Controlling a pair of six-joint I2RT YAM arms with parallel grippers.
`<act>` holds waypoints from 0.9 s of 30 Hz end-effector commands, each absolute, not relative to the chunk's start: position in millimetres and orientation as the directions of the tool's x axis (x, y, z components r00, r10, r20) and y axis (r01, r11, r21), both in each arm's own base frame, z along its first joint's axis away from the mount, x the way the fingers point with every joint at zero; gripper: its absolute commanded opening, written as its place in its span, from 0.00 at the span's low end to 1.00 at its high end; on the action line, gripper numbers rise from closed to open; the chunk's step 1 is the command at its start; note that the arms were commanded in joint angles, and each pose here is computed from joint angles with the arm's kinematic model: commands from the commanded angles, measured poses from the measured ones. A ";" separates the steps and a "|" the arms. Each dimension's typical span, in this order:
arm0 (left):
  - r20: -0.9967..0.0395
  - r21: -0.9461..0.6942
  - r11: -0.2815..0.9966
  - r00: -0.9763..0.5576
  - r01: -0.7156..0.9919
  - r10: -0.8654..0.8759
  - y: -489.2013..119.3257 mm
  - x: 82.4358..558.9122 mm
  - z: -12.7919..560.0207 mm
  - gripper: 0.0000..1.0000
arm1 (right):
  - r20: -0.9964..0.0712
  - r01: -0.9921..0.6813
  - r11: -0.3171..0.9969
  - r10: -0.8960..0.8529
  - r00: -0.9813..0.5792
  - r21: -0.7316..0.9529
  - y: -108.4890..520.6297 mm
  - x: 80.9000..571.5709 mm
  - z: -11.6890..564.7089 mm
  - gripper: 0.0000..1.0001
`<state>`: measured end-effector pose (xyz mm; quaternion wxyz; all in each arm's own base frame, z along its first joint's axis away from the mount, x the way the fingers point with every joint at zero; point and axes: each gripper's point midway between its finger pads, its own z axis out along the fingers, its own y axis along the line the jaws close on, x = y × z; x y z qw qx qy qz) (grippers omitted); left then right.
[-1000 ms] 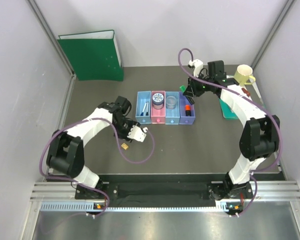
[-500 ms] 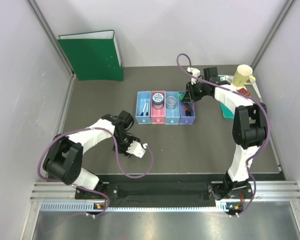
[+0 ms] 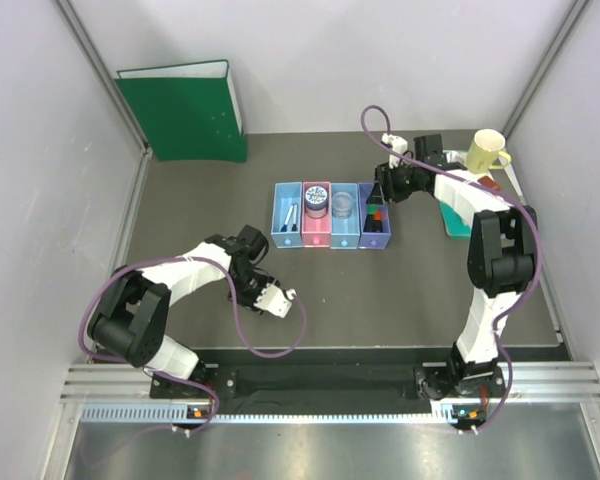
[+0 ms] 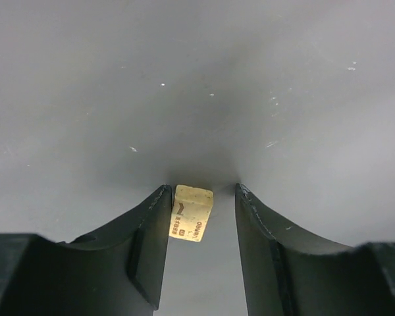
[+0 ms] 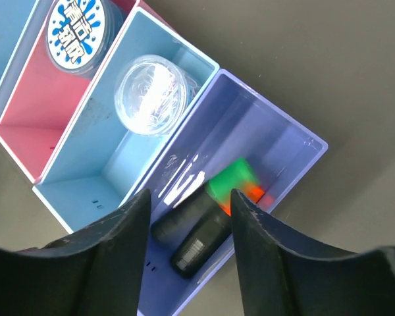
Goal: Sort the stationery into containers
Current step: Place the pen in the storage box, then pick up the stationery from the center of the board.
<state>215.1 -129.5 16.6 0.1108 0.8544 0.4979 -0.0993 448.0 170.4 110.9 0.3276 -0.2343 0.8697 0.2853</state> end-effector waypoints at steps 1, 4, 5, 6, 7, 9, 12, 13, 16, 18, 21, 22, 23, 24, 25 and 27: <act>-0.259 0.105 -0.499 0.508 0.860 0.822 -128.2 219.1 5.4 0.48 | -0.754 -0.622 0.714 -0.204 -0.624 0.321 168.8 452.2 135.9 0.53; -0.216 0.121 -0.507 0.521 0.853 0.826 -123.6 226.8 4.8 0.48 | -0.758 -0.623 0.713 -0.202 -0.621 0.320 168.7 450.0 139.8 0.55; -0.206 0.128 -0.506 0.522 0.853 0.828 -123.7 230.4 6.8 0.47 | -0.761 -0.627 0.712 -0.205 -0.616 0.315 168.5 449.7 141.6 0.57; -0.204 0.128 -0.503 0.519 0.855 0.830 -123.6 231.4 7.2 0.46 | -0.763 -0.629 0.711 -0.206 -0.613 0.314 168.6 449.2 142.9 0.58; -0.202 0.128 -0.503 0.519 0.855 0.830 -123.9 232.6 7.9 0.44 | -0.766 -0.631 0.710 -0.206 -0.610 0.312 168.9 449.3 144.9 0.59; -0.201 0.131 -0.510 0.527 0.850 0.826 -124.6 233.8 8.4 0.41 | -0.773 -0.635 0.708 -0.203 -0.601 0.308 169.2 449.6 150.7 0.64; -0.196 0.134 -0.522 0.539 0.842 0.819 -123.9 233.7 4.5 0.34 | -0.784 -0.641 0.705 -0.198 -0.589 0.303 169.7 448.2 161.4 0.68; -0.196 0.136 -0.523 0.540 0.841 0.818 -123.7 234.0 3.8 0.32 | -0.786 -0.643 0.703 -0.197 -0.586 0.303 170.6 447.2 164.8 0.68; -0.197 0.135 -0.526 0.543 0.840 0.817 -123.9 233.0 0.1 0.19 | -0.800 -0.650 0.703 -0.195 -0.567 0.289 169.3 443.4 179.3 0.71; -0.214 0.136 -0.509 0.527 0.850 0.823 -126.9 232.8 2.5 0.07 | -0.820 -0.664 0.698 -0.196 -0.538 0.269 170.1 439.0 195.4 0.76; -0.285 0.142 -0.437 0.460 0.888 0.841 -141.7 236.2 18.6 0.00 | -0.835 -0.677 0.694 -0.205 -0.510 0.243 166.9 427.2 210.2 0.86; -0.313 0.142 -0.410 0.434 0.901 0.845 -147.9 238.1 25.8 0.00 | -0.838 -0.677 0.698 -0.207 -0.505 0.235 165.4 423.8 213.6 0.90; -0.351 0.176 -0.376 0.415 0.910 0.839 -162.0 250.3 44.1 0.00 | -0.848 -0.685 0.695 -0.213 -0.485 0.217 164.8 419.0 221.9 0.97; -0.392 0.146 -0.305 0.338 0.941 0.856 -168.1 248.4 53.4 0.00 | -0.841 -0.681 0.699 -0.218 -0.495 0.220 162.5 413.8 219.3 1.00; -0.455 0.134 -0.275 0.306 0.952 0.836 -181.3 247.6 63.8 0.00 | -0.841 -0.679 0.703 -0.222 -0.494 0.213 160.8 410.7 220.2 1.00; -0.533 0.142 -0.175 0.224 0.974 0.816 -202.9 260.7 95.9 0.00 | -0.839 -0.675 0.712 -0.237 -0.489 0.192 155.8 401.5 222.0 0.99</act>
